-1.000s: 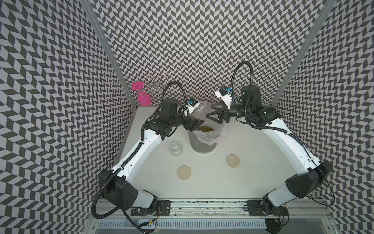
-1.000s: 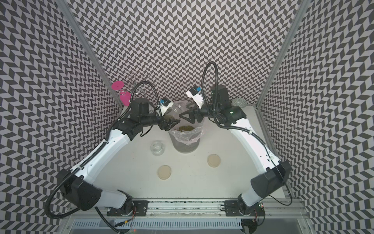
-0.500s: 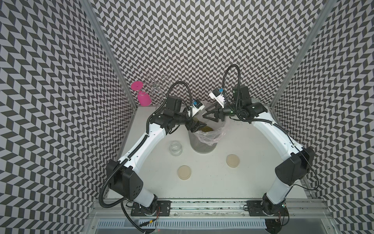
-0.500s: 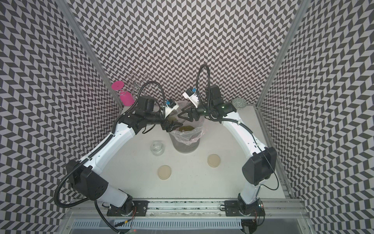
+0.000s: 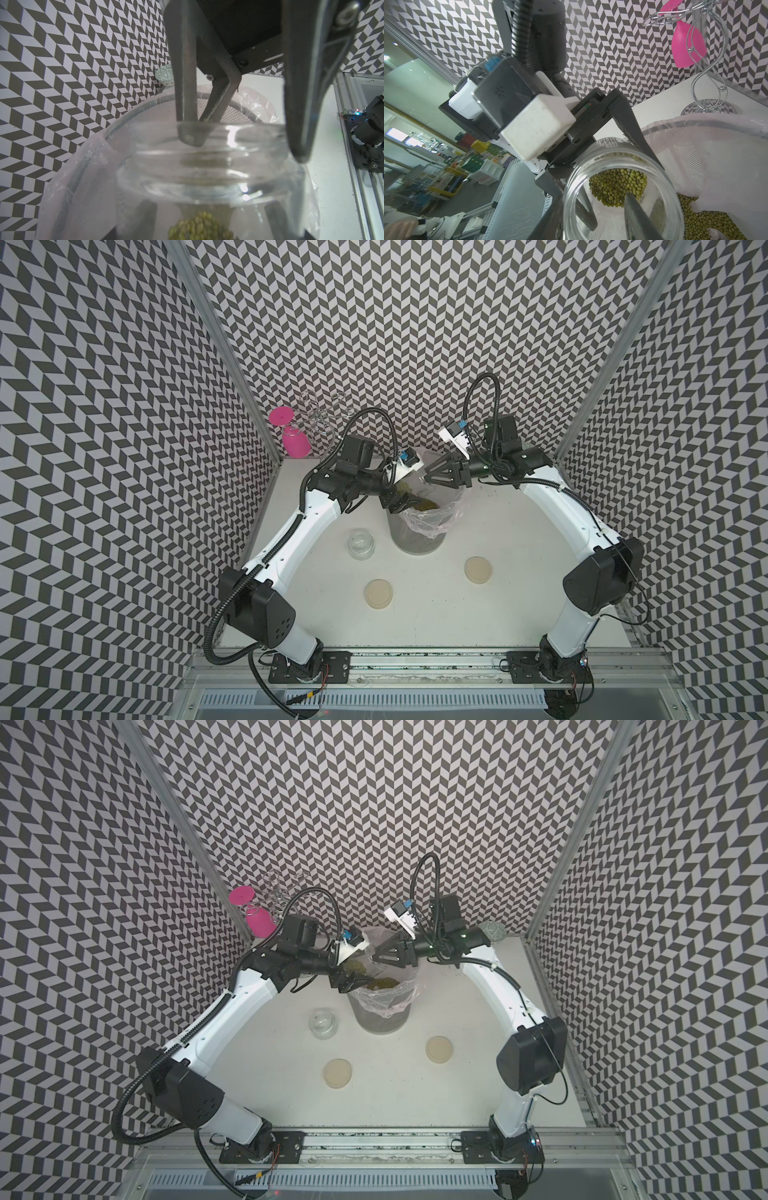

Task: Empty moldy mung beans from jars
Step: Pour the moldy mung beans from the jar into the trash bin.

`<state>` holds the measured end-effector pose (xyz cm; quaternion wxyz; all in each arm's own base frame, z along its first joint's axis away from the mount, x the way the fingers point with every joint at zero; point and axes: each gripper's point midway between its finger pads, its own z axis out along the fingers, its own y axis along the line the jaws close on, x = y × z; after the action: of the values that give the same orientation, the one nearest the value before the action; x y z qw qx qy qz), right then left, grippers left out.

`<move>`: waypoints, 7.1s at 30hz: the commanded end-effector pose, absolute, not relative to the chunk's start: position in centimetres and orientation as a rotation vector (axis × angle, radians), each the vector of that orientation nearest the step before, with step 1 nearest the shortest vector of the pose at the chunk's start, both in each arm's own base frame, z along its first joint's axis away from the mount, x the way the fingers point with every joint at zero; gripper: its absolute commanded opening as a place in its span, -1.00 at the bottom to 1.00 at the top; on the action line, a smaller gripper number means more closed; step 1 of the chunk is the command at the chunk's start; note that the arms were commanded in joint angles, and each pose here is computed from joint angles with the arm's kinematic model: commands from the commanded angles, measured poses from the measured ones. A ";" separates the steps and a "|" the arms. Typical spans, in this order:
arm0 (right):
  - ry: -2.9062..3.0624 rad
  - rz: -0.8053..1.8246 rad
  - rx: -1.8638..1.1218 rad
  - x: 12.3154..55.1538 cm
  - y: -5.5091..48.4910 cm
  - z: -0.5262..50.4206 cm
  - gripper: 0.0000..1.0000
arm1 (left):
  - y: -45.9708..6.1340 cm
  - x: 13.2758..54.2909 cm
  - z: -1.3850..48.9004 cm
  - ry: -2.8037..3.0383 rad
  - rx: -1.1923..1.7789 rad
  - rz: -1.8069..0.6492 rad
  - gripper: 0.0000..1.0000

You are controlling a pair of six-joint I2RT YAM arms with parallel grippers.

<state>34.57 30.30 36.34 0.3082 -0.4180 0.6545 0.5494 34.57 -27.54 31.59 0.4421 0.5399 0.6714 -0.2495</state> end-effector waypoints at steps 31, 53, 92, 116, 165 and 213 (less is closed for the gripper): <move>1.804 1.396 -1.079 35.0 30.3 35.3 -0.25 | -29.7 33.7 34.3 1.525 1.405 -0.612 -0.45; 1.871 1.387 -0.989 32.8 27.2 37.4 0.56 | -31.0 32.8 33.5 1.531 1.448 -0.612 -0.45; 1.771 1.518 -1.043 32.8 29.9 38.6 -1.00 | -30.3 32.7 35.2 1.510 1.392 -0.555 1.00; 1.546 1.519 -0.817 33.9 28.2 42.1 -1.00 | -25.6 32.4 41.9 1.879 0.328 -1.127 0.99; 1.339 1.408 -0.969 27.6 34.1 39.1 -1.00 | -29.2 33.9 42.1 1.643 -0.243 -2.167 0.82; 1.464 1.114 -0.755 26.5 23.6 41.0 0.72 | -27.4 40.4 41.4 1.754 0.010 -1.415 0.24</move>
<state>26.98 24.37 40.21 0.5320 -0.3210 0.6239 0.4740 40.14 -28.10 38.08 0.3585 -0.0409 0.7194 -0.5935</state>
